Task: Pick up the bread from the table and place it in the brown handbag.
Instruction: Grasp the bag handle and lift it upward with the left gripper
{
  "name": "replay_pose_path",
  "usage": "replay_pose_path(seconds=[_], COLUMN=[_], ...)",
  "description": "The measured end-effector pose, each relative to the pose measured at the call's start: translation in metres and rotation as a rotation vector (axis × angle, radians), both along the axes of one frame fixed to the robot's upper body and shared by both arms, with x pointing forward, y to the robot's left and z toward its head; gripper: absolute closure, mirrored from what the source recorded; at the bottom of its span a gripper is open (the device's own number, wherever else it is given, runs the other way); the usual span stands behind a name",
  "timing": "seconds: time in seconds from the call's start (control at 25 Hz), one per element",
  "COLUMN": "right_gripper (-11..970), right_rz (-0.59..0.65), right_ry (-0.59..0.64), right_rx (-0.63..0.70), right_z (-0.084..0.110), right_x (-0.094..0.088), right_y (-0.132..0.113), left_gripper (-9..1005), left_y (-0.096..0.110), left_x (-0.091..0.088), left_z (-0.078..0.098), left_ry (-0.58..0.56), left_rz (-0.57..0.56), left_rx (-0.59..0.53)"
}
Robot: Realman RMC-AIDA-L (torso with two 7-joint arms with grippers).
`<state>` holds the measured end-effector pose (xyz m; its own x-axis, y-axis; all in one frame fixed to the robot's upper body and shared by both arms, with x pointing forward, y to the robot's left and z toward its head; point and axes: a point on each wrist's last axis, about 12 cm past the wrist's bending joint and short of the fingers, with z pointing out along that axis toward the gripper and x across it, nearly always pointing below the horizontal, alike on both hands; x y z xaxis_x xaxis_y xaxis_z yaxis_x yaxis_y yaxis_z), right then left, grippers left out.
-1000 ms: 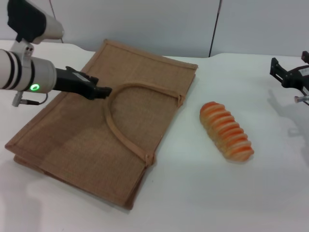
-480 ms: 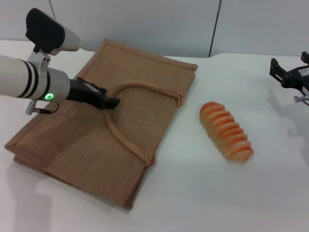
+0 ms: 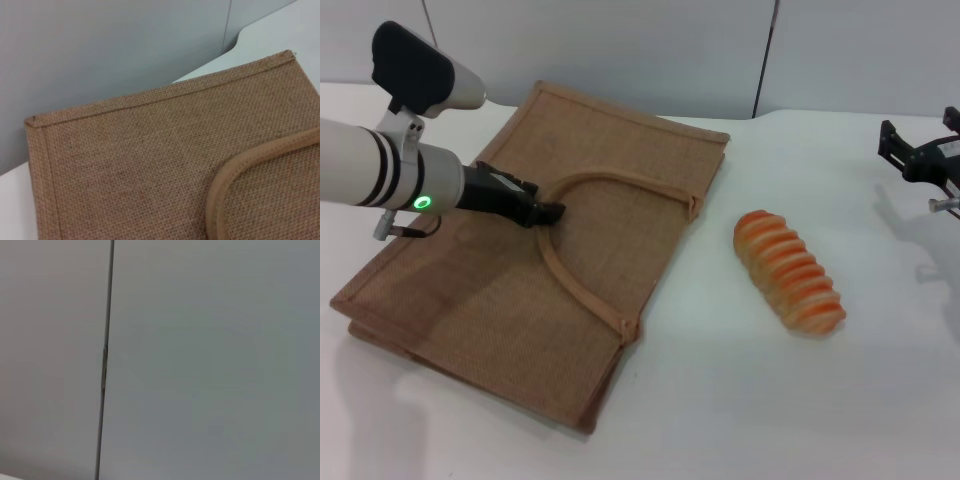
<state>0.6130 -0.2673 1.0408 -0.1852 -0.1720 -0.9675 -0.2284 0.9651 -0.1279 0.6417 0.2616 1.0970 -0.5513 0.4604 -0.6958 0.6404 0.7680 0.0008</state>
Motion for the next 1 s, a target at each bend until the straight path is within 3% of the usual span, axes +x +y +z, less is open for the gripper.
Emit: replay_pose_path(seconds=[0.84,1.0], right_gripper=[94,94], right_rz=[0.004,0.002], right_ry=[0.013,0.014], right_rx=[-0.005,0.001], right_z=[0.001,0.001], right_x=[0.003,0.003], right_y=[0.003,0.003], left_gripper=[491,585], left_y=[-0.01,-0.015], left_x=[0.006,0.007], left_z=[-0.005,-0.009], left_ry=[-0.038,-0.028], left_rz=[0.028,0.015], left_rx=[0.02,0.025])
